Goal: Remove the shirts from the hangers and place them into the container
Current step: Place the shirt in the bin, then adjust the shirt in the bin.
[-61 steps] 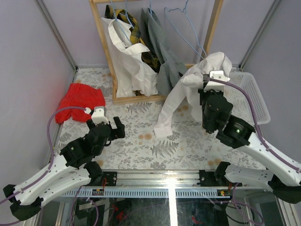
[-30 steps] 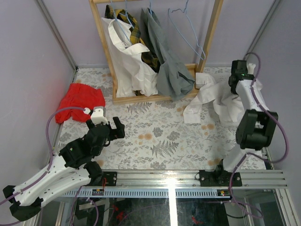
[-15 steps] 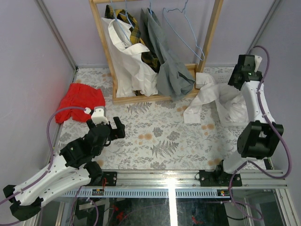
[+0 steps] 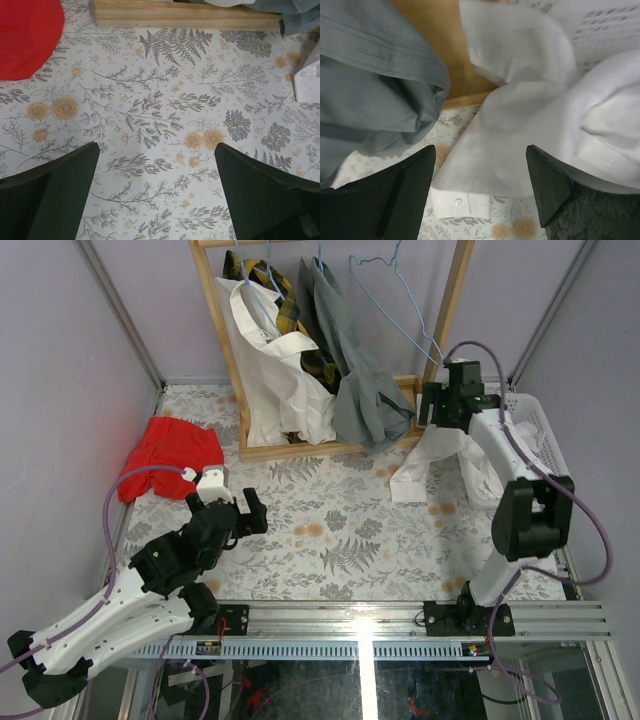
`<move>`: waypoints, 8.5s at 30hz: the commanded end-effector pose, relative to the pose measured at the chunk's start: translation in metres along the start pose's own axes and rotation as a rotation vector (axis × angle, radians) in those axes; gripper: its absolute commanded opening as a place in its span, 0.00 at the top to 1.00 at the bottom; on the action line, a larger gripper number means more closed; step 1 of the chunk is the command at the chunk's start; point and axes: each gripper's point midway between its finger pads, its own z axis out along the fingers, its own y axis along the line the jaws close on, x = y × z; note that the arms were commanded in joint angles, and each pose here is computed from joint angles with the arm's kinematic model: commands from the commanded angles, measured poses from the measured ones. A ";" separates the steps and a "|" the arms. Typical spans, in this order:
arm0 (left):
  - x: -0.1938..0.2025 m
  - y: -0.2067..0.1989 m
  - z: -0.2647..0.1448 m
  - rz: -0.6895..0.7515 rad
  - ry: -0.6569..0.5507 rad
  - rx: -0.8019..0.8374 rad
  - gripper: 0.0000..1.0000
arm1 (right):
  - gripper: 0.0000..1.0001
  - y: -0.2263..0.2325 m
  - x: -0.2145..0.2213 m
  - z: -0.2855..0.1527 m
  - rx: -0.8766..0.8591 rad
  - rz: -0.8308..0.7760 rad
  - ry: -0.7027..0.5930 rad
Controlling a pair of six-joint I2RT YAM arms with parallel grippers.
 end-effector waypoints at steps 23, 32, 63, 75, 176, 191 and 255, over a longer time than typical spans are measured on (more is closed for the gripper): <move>-0.012 -0.003 0.003 -0.030 -0.043 0.006 0.00 | 0.25 -0.006 -0.003 0.133 0.258 0.082 -0.033; -0.013 -0.002 0.003 -0.032 -0.046 0.005 0.00 | 0.71 -0.004 0.006 0.141 0.242 0.118 -0.051; -0.011 -0.005 0.004 -0.022 -0.036 0.015 0.00 | 0.37 -0.029 -0.046 -0.035 0.056 0.310 -0.167; -0.011 -0.005 0.005 -0.020 -0.030 0.016 0.00 | 0.29 0.041 0.059 0.013 -0.040 0.390 0.002; -0.010 -0.003 0.007 -0.021 -0.026 0.002 0.00 | 0.39 -0.088 -0.062 -0.022 0.101 0.357 -0.195; -0.012 -0.001 0.007 -0.027 -0.033 -0.003 0.00 | 0.40 0.018 -0.049 0.080 -0.001 0.353 -0.146; -0.009 -0.005 0.008 -0.019 -0.015 0.023 0.00 | 0.73 -0.162 0.023 0.003 0.469 0.428 -0.055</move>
